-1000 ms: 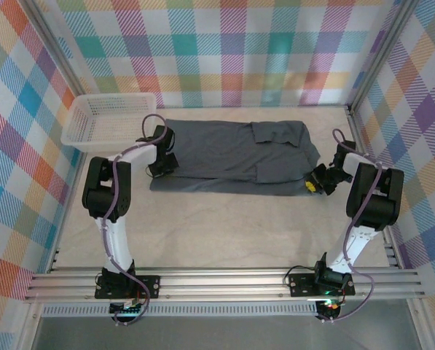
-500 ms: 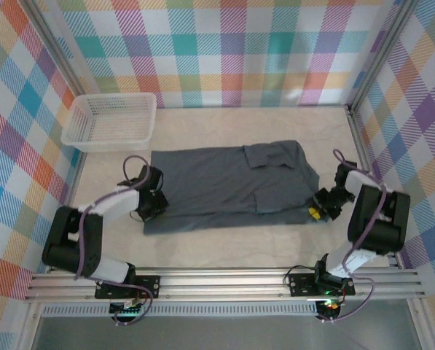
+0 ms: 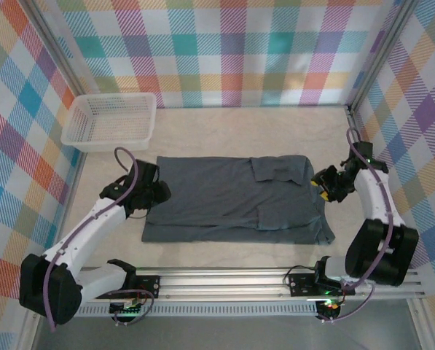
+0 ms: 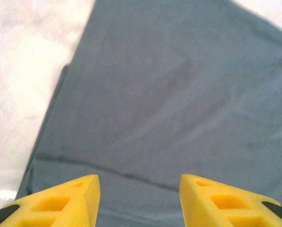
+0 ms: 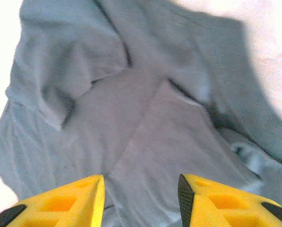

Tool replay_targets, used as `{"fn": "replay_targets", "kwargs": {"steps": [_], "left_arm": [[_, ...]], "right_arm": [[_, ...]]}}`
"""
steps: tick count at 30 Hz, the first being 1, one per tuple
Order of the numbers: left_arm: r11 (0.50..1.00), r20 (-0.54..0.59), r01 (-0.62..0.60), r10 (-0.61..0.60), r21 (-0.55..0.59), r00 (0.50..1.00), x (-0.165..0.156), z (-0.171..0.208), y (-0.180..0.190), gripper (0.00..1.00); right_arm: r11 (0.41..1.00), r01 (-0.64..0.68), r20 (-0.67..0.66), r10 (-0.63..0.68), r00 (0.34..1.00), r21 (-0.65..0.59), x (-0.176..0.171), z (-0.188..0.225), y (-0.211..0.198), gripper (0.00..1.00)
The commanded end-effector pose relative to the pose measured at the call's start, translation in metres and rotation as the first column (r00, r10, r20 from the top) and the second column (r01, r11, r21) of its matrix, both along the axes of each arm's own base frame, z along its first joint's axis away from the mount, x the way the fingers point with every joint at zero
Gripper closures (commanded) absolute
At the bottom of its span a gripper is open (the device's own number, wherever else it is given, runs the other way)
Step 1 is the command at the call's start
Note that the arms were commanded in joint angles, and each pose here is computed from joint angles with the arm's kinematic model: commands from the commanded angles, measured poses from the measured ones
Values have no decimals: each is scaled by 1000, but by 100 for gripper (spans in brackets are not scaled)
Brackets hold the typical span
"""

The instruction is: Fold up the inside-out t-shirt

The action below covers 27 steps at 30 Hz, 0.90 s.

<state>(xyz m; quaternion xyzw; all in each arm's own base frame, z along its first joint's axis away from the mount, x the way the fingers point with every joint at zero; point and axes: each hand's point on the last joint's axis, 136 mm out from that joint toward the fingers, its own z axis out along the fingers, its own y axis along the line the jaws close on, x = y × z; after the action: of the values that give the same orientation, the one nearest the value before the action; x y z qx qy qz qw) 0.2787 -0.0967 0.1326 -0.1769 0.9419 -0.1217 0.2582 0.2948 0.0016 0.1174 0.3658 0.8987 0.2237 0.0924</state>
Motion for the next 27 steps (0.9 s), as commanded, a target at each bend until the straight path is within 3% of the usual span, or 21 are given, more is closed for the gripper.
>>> {"fn": "replay_targets", "kwargs": {"steps": [1, 5, 15, 22, 27], "left_arm": [[993, 38, 120, -120, -3, 992, 16, 7, -20, 51], [985, 70, 168, -164, -51, 984, 25, 11, -35, 49], [989, 49, 148, -147, -29, 988, 17, 3, -27, 49], [990, 32, 141, -141, -14, 990, 16, -3, -24, 48], [990, 22, 139, -139, -13, 990, 16, -7, -24, 48]], "right_arm": [[995, -42, 9, 41, 999, 90, 27, -17, 16, 53], [988, -53, -12, 56, 998, 146, 54, -39, 25, 52], [996, -43, -88, 50, 995, 78, 72, -77, 16, 55], [993, -28, -104, 39, 994, 111, 74, -84, 19, 74], [993, -35, -113, 47, 993, 109, 70, -83, 20, 76]]}}
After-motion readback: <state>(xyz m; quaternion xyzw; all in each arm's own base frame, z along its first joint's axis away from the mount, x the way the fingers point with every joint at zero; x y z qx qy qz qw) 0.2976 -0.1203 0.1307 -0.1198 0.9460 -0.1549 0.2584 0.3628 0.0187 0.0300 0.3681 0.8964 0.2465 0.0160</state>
